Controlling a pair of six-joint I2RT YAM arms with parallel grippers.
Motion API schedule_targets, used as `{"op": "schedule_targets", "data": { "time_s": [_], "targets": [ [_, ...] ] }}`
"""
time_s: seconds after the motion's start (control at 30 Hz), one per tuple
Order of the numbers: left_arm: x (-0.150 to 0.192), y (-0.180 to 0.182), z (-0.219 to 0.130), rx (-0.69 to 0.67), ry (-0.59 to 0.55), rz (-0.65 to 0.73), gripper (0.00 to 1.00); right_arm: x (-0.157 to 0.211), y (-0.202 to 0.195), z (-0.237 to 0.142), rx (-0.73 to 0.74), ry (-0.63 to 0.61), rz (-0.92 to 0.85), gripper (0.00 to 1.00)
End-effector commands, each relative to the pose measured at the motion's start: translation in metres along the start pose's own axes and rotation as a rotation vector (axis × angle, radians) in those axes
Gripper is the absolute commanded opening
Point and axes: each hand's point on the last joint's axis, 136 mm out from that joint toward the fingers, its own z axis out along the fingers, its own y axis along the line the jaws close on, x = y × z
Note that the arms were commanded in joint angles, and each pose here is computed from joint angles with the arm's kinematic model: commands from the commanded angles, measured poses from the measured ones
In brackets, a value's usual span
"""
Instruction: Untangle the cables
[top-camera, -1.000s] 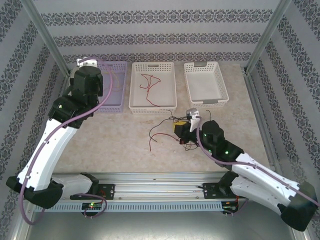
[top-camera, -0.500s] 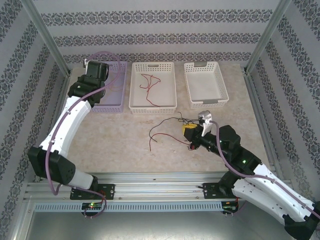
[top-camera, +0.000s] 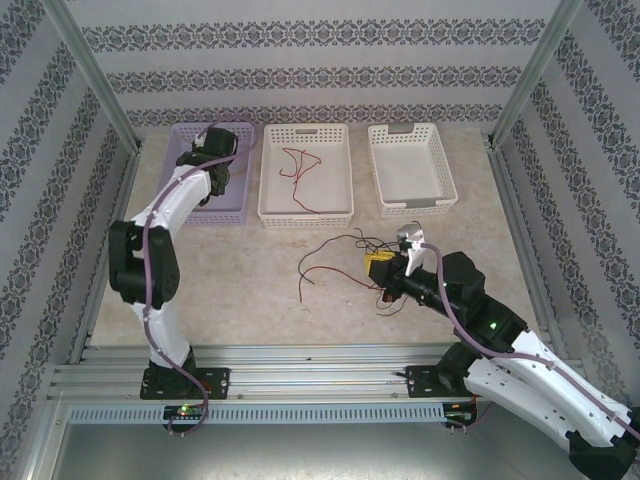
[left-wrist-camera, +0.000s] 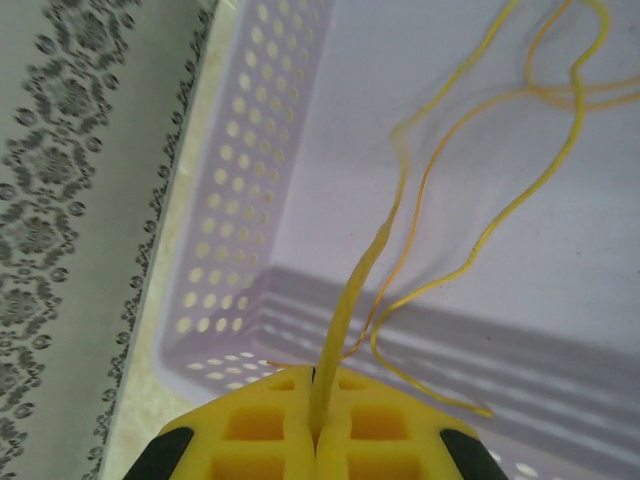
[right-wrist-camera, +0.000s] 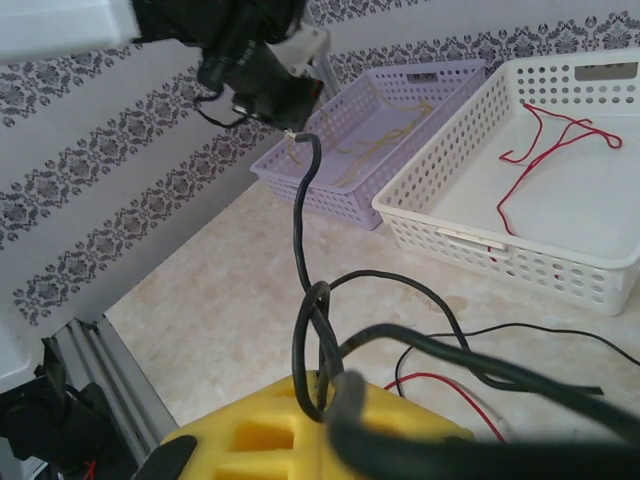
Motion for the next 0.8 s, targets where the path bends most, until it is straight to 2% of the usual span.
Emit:
{"op": "schedule_targets", "data": {
  "time_s": [0.0, 0.3, 0.6, 0.77],
  "targets": [
    [0.002, 0.004, 0.012, -0.004, 0.059, -0.031, 0.00, -0.015, 0.017, -0.009, -0.057, -0.034, 0.004, 0.00],
    [0.011, -0.018, 0.053, -0.019, 0.148, 0.026, 0.00, -0.014, 0.020, -0.007, -0.071, -0.024, -0.001, 0.00],
    [0.009, -0.022, 0.058, -0.016, 0.171, 0.028, 0.00, -0.012, 0.019, -0.001, -0.075, -0.014, -0.003, 0.00],
    [0.002, -0.015, 0.047, -0.008, 0.146, 0.009, 0.16, -0.014, 0.021, 0.003, -0.083, -0.013, 0.001, 0.00]
  ]
}}
